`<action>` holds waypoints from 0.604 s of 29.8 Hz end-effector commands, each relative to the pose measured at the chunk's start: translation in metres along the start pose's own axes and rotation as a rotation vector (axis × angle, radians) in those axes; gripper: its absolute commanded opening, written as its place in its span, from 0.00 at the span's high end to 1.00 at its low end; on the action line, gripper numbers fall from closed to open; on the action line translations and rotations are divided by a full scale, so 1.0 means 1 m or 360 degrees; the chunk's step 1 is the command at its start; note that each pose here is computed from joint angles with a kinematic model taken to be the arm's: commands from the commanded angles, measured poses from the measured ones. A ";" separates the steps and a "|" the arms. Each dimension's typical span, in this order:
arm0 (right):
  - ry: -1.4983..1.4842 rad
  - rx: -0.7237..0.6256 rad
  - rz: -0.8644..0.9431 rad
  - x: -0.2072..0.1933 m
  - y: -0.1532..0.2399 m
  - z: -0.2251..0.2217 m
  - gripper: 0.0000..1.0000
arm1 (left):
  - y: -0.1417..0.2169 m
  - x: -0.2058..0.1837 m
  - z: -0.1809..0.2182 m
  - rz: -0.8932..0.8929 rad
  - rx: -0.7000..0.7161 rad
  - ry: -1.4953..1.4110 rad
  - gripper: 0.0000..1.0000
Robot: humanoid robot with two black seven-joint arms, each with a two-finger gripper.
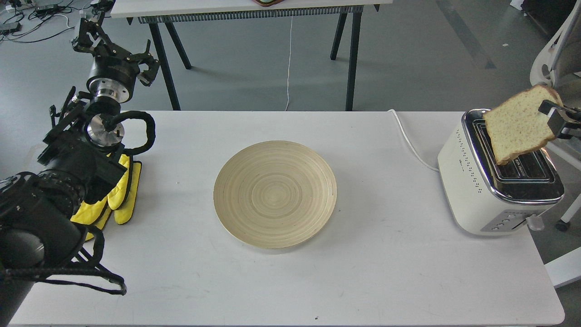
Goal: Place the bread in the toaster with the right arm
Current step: 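Lower the bread slice into the toaster slot with the right gripper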
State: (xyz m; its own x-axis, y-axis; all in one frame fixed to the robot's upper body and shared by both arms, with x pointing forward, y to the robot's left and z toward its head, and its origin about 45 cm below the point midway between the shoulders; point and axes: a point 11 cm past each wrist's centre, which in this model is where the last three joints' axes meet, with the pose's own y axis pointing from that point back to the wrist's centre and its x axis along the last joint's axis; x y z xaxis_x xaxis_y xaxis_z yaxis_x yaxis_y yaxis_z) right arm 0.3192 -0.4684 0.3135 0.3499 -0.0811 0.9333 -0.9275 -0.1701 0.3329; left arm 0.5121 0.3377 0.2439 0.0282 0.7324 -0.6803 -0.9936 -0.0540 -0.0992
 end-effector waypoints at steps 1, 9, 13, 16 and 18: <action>0.0003 -0.0010 -0.0010 -0.002 0.002 0.002 0.86 | 0.000 0.000 0.000 0.0000 0.0000 0.0000 0.00; -0.0011 -0.0018 -0.0072 -0.017 0.002 0.004 0.86 | 0.000 0.000 -0.001 -0.0001 0.0001 0.0002 0.00; -0.0024 -0.0004 -0.0093 -0.025 -0.001 0.001 0.84 | 0.000 0.000 -0.001 -0.0001 0.0001 0.0002 0.00; -0.0037 0.0004 -0.0112 -0.035 -0.009 0.000 0.62 | 0.000 0.000 0.000 0.0000 0.0001 -0.0002 0.00; -0.0061 0.0031 -0.0082 -0.038 -0.017 -0.006 0.42 | 0.000 0.000 0.000 0.0000 0.0001 -0.0002 0.00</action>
State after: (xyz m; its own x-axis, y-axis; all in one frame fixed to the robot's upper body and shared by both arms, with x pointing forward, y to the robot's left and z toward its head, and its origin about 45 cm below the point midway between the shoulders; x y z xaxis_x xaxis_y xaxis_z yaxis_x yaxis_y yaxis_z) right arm 0.3145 -0.4641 0.2805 0.4140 -0.0907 0.9058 -0.9015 -0.1787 0.3941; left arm 0.5122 0.3371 0.2437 0.0289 0.7324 -0.6802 -0.9937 -0.0527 -0.0989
